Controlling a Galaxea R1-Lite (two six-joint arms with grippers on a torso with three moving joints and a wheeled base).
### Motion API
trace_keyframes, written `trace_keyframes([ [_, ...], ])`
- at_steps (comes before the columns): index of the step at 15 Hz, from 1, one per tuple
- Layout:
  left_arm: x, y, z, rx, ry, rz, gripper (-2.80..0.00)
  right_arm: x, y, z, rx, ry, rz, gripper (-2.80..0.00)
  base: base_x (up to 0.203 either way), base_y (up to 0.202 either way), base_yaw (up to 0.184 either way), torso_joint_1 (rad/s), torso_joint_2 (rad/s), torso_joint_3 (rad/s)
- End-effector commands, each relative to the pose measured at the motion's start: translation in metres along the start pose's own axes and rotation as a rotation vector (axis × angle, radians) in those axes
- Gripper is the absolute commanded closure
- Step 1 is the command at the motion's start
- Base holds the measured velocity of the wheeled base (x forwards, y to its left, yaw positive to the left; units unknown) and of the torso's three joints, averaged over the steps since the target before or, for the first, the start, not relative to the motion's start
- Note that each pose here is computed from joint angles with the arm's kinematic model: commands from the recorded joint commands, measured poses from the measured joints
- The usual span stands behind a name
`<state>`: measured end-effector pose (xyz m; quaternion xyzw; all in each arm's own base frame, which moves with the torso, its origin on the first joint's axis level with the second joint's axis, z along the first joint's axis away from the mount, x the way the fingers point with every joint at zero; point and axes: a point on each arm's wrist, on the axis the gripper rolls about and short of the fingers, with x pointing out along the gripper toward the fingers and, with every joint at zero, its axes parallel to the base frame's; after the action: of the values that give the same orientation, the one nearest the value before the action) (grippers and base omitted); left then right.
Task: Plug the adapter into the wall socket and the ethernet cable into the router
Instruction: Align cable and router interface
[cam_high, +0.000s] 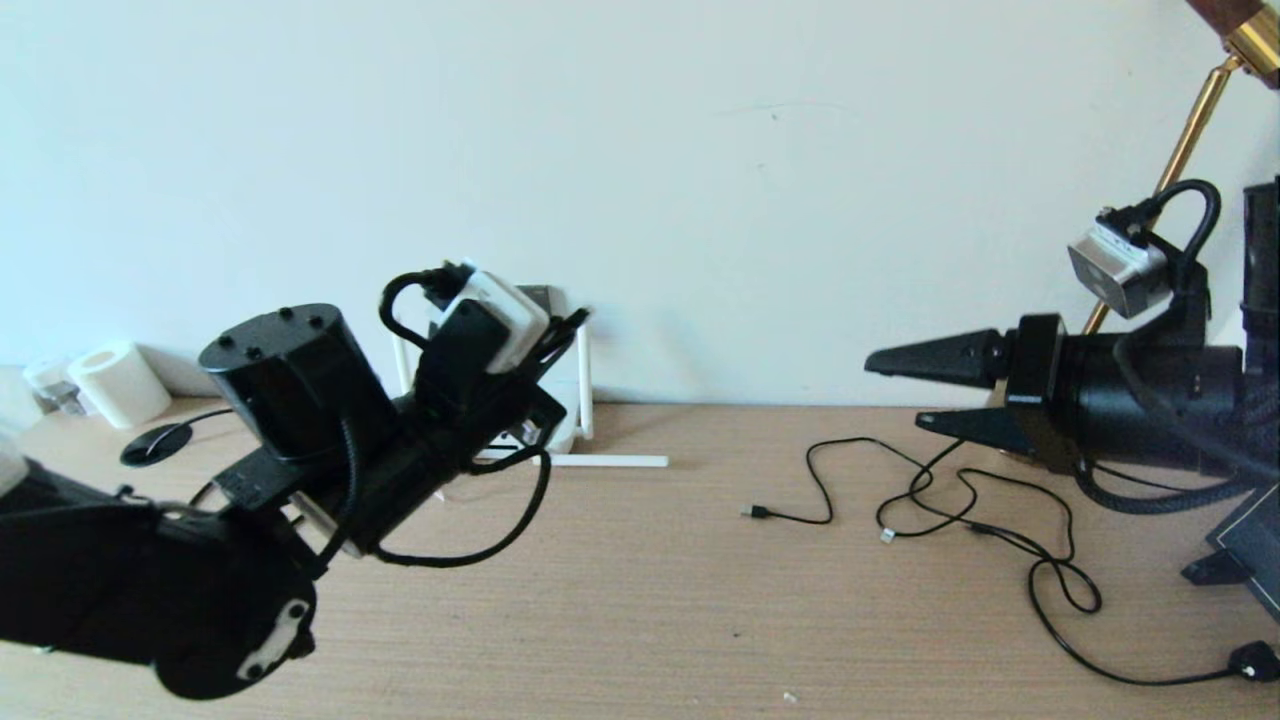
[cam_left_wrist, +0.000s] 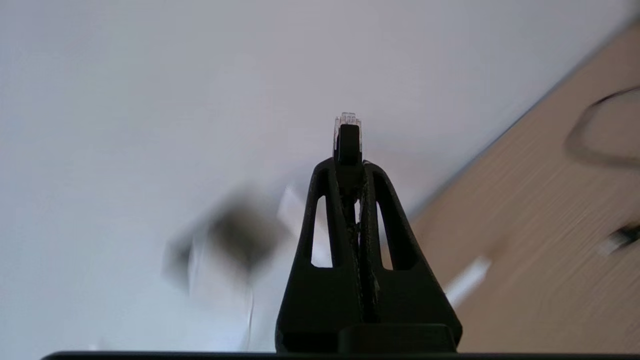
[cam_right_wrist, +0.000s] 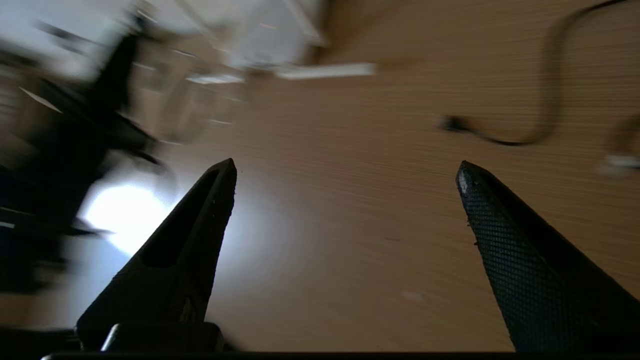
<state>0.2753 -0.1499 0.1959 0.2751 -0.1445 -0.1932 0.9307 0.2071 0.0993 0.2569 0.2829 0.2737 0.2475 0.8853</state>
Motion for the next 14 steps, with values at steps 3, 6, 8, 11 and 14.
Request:
trace_keyframes([
  [3,-0.013,0.019,-0.033,-0.178,0.182,0.141,0.0,-0.039,-0.002,-0.053,-0.443,-0.119,-0.242,-2.8,0.0,0.0,0.0,0.0,0.0,0.0],
  [6,-0.015,0.025,-0.043,-0.377,0.284,0.166,0.0,-0.083,-0.014,-0.074,-0.541,-0.195,-0.275,-2.8,0.0,0.0,0.0,0.0,0.0,0.0],
  [8,-0.016,0.023,-0.048,-0.43,0.345,0.164,0.0,-0.102,-0.03,-0.082,-0.539,-0.226,-0.364,-2.8,0.0,0.0,0.0,0.0,0.0,0.0],
  [11,-0.014,0.026,-0.045,-0.456,0.341,0.207,0.0,-0.137,-0.062,-0.097,-0.493,-0.339,-0.645,-2.8,0.0,0.0,0.0,0.0,0.0,0.0],
  [14,-0.015,0.026,-0.047,-0.481,0.358,0.24,0.0,-0.166,-0.078,-0.137,-0.521,-0.448,-0.801,-2.8,0.0,0.0,0.0,0.0,0.0,0.0],
])
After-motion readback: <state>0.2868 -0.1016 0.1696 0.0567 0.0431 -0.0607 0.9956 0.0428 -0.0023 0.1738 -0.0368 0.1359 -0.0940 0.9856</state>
